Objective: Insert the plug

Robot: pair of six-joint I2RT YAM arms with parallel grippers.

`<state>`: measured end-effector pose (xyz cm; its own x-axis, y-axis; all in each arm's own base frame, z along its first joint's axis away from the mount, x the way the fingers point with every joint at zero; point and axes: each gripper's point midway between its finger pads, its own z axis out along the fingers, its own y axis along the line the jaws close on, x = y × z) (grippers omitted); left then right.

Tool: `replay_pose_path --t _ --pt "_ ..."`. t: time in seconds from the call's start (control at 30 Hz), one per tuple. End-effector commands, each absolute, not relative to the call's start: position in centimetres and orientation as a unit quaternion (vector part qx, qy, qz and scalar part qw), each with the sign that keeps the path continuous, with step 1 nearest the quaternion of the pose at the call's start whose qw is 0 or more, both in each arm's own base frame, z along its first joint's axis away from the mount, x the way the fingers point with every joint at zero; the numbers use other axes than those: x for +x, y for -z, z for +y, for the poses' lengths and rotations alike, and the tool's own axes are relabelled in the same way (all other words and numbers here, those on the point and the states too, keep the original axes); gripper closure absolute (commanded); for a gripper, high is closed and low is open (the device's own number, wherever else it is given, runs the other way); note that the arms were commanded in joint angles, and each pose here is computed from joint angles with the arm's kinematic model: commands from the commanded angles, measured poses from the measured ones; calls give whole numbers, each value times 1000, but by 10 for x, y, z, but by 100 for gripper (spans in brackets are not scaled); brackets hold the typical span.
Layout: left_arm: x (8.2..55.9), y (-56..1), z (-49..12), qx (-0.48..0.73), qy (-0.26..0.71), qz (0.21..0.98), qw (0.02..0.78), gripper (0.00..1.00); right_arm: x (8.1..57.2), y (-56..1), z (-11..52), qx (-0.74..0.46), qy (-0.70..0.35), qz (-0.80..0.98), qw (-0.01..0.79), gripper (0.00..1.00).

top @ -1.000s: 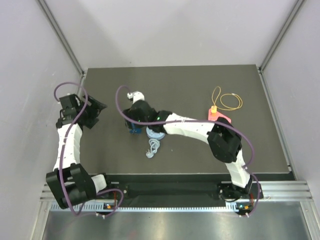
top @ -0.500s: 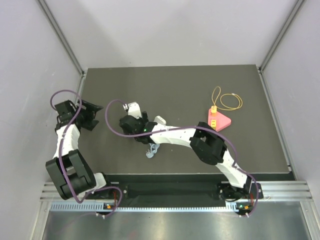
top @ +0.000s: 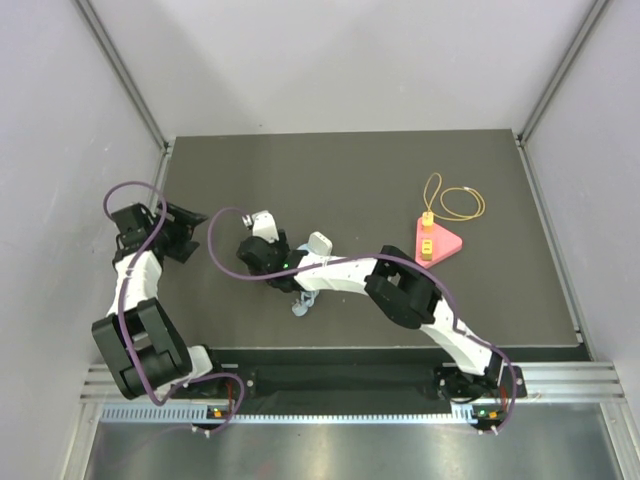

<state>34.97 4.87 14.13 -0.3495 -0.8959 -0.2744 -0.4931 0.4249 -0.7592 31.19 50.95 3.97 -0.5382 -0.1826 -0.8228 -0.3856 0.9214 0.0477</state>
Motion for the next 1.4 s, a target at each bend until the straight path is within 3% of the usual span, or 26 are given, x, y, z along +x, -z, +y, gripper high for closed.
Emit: replay_pose_path --t 0.0,0.03,0.1,0.13,0.3,0.57,0.7,0.87,1.03,1.17,1.37 --pt "354 -141 49 -427 292 775 363 17 324 -60 524 -174 -157 849 473 43" --pt "354 -141 48 -424 293 777 362 17 325 -75 525 -180 -172 841 481 54" --pt "354 -146 47 -414 296 777 370 19 328 -82 525 -196 -206 826 486 63" --pt "353 -149 45 -407 299 779 372 19 330 -103 524 -209 -226 811 498 72" --pt "355 -178 33 -365 296 785 403 21 340 -155 504 -252 -301 769 505 95" --pt "368 -238 -5 -260 331 785 455 21 340 -232 460 -321 -403 710 481 100" --pt "369 -270 -62 -145 421 775 449 21 322 -271 410 -352 -450 679 461 100" --pt "356 -306 -129 22 468 756 457 21 312 -287 336 -369 -465 671 445 100" --pt "305 -328 -210 202 556 708 385 19 265 -298 296 -401 -525 626 415 100" --pt "281 -326 -237 252 608 681 322 18 226 -302 286 -437 -567 586 378 100" --pt "250 -342 -263 317 629 645 297 18 210 -306 281 -448 -578 576 366 100"
